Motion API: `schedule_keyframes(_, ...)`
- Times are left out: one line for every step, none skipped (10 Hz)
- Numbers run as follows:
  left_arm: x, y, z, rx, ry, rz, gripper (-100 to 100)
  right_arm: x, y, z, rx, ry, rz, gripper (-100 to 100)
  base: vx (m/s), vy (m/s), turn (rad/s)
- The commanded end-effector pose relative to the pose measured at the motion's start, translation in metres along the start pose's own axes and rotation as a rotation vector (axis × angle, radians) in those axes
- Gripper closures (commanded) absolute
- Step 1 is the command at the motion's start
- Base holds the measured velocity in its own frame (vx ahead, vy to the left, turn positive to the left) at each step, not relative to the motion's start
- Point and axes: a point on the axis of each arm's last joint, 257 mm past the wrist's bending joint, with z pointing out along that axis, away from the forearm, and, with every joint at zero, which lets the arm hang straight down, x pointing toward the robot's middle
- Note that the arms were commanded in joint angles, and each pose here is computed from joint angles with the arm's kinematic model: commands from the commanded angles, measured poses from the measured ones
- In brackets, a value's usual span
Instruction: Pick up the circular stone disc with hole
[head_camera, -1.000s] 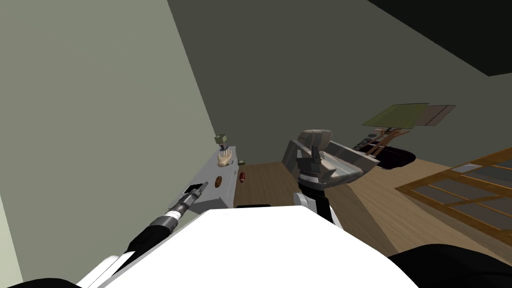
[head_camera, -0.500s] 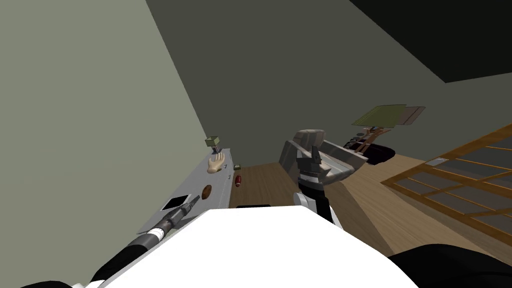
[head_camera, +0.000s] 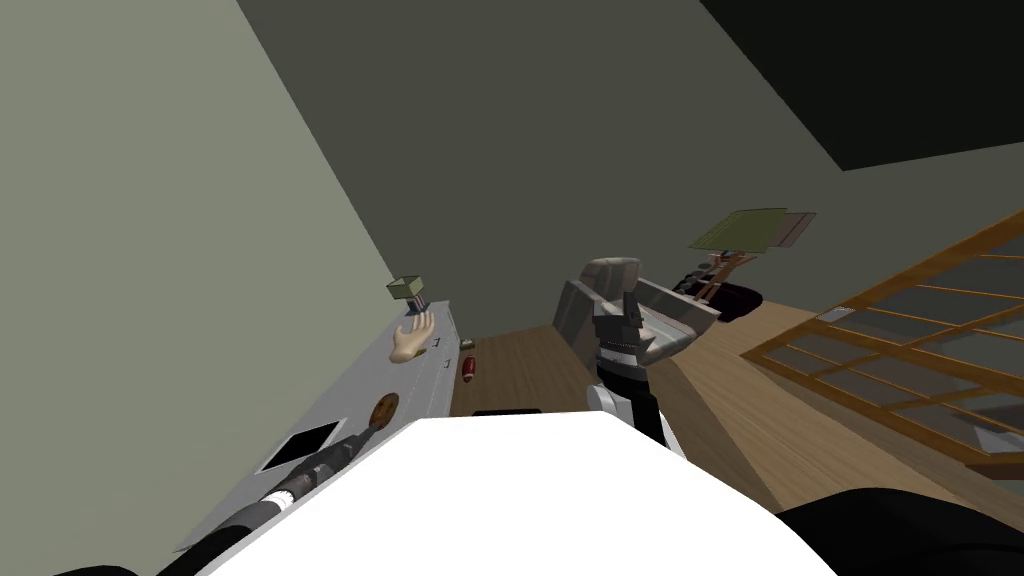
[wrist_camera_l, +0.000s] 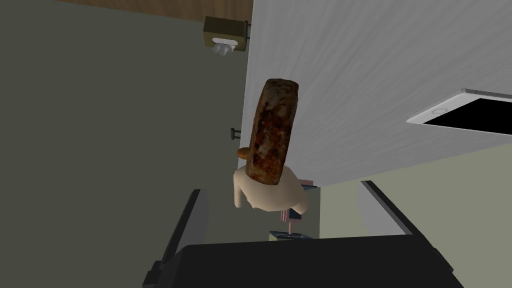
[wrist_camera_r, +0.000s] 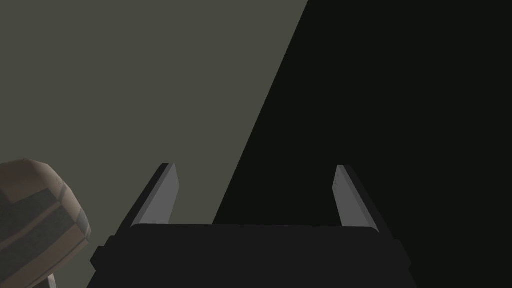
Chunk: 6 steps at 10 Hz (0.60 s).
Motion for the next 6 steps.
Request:
schedule_keyframes(0.016,0.019,-0.007,-0.040,0.059,0.044,-100,0.000,0.000,0.000,0.000,0.000,0.000,0,0.120,-0.076,-0.121)
schedule_keyframes(0.025,0.031,-0.011,-0.061,0.092,0.069,-100,0.000,0.000,0.000,0.000,0.000,0.000,0,0.123,-0.069,-0.081)
schedule_keyframes(0.033,0.042,-0.015,-0.081,0.122,0.091,-100,0.000,0.000,0.000,0.000,0.000,0.000,0,0.143,-0.052,-0.092)
schedule_keyframes(0.040,0.052,-0.019,-0.098,0.148,0.111,-100,0.000,0.000,0.000,0.000,0.000,0.000,0,0.143,-0.042,-0.107)
schedule_keyframes(0.045,0.061,-0.022,-0.112,0.171,0.128,-100,0.000,0.000,0.000,0.000,0.000,0.000,0,0.114,-0.044,-0.069)
schedule_keyframes(0.053,0.074,-0.028,-0.134,0.204,0.153,-100,0.000,0.000,0.000,0.000,0.000,0.000,0,0.109,-0.053,-0.089)
